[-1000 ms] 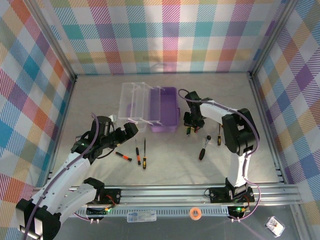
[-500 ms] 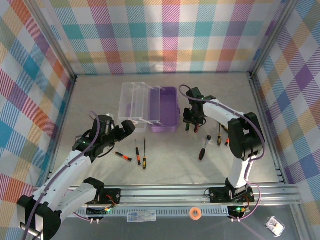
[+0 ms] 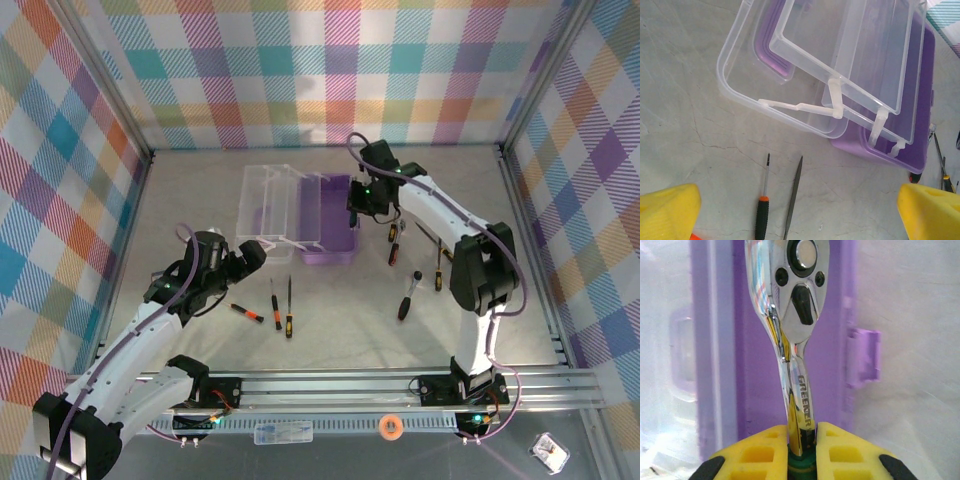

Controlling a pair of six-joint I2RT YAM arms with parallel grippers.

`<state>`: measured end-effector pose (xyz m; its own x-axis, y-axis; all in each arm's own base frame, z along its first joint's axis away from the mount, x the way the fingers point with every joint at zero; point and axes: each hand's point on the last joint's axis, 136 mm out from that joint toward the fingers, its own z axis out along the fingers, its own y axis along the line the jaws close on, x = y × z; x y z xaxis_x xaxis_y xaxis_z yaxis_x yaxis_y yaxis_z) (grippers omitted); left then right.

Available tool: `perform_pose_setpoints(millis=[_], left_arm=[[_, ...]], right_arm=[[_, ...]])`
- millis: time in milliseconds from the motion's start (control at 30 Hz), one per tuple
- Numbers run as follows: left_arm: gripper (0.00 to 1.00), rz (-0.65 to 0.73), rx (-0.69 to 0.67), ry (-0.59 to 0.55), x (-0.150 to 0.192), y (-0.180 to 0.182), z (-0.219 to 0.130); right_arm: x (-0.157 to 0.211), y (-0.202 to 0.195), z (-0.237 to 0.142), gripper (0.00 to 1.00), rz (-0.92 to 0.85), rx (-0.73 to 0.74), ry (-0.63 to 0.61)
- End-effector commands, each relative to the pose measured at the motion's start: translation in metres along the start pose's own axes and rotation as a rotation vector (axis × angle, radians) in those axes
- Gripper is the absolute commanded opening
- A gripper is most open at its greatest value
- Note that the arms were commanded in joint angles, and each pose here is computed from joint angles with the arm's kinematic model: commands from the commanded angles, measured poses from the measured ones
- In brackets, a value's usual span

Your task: Pack the tool kit

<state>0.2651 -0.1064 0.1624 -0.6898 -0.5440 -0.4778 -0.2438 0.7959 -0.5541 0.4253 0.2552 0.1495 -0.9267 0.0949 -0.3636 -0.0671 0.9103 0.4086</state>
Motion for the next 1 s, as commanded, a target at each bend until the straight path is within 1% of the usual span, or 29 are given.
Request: perform_pose_setpoints(millis=[0,167,300,467,600,833,967], left_arm=[[1.00,0.007,0.011,-0.024,-0.007,-0.007,-0.009],[1.00,0.000,0.014,-0.011,-0.003,-0.005,-0.007],[1.00,-0.007,0.016,0.004,0.001,-0.003,-0.006],[1.00,-0.005,0.012,-0.003,0.000,-0.002,-0.009],[1.00,-0.006,0.018,-0.002,0.000,-0.004,-0.009],[1.00,-0.017,0.023,0.008,0.002,-0.004,-0.006],[1.00,-0.018,0.032,0.013,0.002,-0.006,-0.006]], right_arm=[[0.004,0.016,0.020,0.09,-0.007,-0.053,0.069],[0.005,0.034,0.041,0.09,-0.020,-0.129,0.124],[0.012,0.037,0.061,0.10,0.000,-0.155,0.175],[0.010,0.030,0.080,0.10,0.056,-0.124,0.176],[0.010,0.031,0.097,0.10,0.070,-0.132,0.207],[0.011,0.030,0.111,0.10,0.072,-0.133,0.232],[0.015,0.030,0.119,0.12,0.080,-0.142,0.256]])
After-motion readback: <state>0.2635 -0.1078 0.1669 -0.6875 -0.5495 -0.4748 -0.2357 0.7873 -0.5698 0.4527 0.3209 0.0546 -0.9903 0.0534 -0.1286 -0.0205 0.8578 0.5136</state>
